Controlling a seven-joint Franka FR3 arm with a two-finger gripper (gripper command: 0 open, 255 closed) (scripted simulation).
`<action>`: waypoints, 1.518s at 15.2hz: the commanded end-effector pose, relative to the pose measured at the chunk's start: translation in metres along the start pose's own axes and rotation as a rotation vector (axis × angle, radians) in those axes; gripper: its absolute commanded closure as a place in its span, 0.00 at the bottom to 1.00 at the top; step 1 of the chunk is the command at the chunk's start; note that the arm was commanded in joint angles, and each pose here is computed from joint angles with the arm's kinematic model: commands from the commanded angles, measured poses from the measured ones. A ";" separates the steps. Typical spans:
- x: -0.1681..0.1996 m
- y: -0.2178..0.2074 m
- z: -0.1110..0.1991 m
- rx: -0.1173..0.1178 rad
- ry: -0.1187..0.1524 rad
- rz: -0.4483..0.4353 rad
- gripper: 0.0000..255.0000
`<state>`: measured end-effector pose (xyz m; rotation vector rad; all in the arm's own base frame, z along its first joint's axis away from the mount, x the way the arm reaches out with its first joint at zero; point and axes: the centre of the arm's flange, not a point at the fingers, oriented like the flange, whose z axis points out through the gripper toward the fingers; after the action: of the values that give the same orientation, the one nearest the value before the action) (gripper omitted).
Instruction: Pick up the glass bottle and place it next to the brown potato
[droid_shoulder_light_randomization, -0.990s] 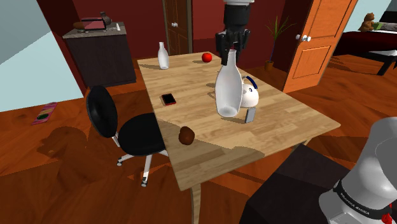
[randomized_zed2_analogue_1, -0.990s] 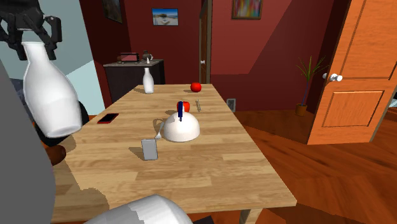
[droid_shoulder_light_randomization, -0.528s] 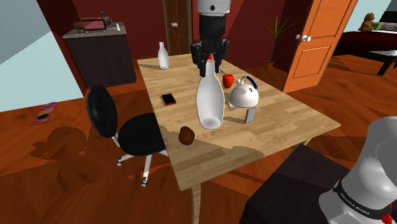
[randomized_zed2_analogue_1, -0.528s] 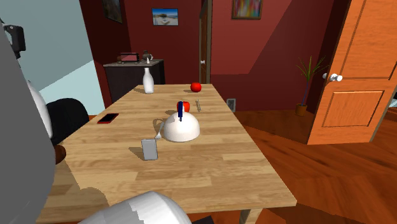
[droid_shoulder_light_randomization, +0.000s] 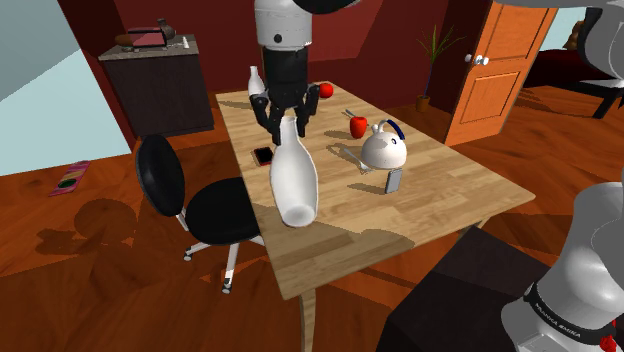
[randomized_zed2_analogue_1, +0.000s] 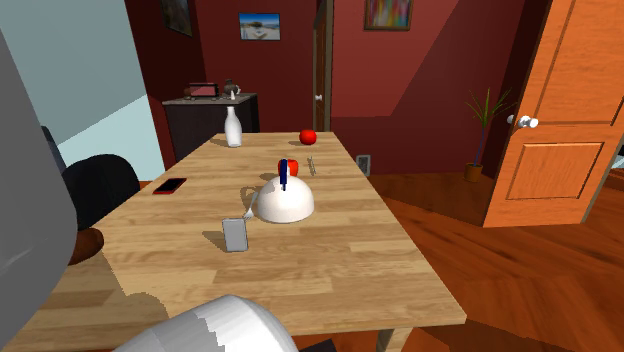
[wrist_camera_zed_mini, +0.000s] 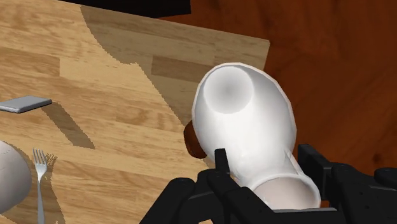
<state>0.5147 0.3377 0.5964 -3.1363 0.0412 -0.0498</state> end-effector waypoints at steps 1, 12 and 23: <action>-0.001 -0.006 0.008 0.001 0.001 0.001 1.00; -0.002 -0.006 0.066 0.001 0.001 0.001 1.00; -0.004 -0.006 0.125 0.001 0.001 0.001 1.00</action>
<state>0.5154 0.3455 0.4763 -3.1363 0.0429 -0.0501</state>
